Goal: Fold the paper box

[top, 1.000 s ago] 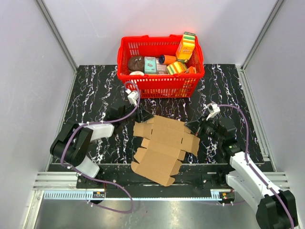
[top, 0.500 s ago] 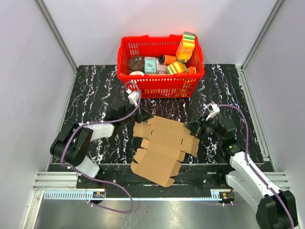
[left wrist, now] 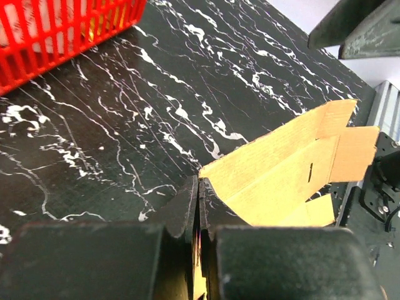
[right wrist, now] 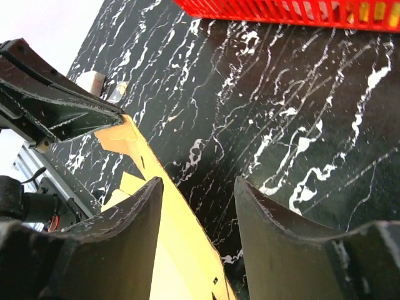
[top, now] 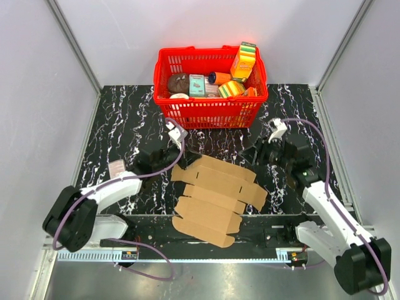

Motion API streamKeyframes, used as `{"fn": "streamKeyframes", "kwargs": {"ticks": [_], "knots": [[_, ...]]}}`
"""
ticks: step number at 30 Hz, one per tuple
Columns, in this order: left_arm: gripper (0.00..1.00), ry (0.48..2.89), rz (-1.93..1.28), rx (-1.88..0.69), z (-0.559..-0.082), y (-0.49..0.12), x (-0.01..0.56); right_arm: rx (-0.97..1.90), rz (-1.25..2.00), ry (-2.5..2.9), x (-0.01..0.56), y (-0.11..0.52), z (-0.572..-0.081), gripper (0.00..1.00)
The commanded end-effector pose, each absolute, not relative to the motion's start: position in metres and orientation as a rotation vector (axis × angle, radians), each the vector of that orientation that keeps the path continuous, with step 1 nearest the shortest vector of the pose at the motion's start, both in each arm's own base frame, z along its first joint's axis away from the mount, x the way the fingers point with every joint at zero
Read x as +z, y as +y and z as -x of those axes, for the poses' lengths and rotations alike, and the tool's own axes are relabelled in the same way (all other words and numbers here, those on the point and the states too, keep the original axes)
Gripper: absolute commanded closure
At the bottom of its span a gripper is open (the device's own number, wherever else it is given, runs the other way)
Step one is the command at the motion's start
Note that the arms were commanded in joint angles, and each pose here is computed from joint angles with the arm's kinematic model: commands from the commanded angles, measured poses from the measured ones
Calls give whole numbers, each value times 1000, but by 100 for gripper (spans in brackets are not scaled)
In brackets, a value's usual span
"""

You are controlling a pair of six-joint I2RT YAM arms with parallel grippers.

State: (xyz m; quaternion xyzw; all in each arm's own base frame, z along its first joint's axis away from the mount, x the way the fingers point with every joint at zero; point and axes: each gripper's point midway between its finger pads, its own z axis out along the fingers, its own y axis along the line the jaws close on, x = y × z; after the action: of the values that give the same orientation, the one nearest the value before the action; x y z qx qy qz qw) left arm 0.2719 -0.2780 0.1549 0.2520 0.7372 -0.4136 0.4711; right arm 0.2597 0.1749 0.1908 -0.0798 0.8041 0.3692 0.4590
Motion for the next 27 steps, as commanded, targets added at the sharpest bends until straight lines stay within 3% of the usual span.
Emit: {"fn": "streamKeyframes", "kwargs": {"ticks": [1,10,27], "knots": [[100,1703,-629,-866,-272,-258,170,992,364,1986,217,193,-255,41],[100,1667,-686,-817,-260,-247,173,1068,634,1984,243,213,-234,38],[100,1513,-821,-971,-237,-267,216,932,918,2096,191,251,-236,38]]}}
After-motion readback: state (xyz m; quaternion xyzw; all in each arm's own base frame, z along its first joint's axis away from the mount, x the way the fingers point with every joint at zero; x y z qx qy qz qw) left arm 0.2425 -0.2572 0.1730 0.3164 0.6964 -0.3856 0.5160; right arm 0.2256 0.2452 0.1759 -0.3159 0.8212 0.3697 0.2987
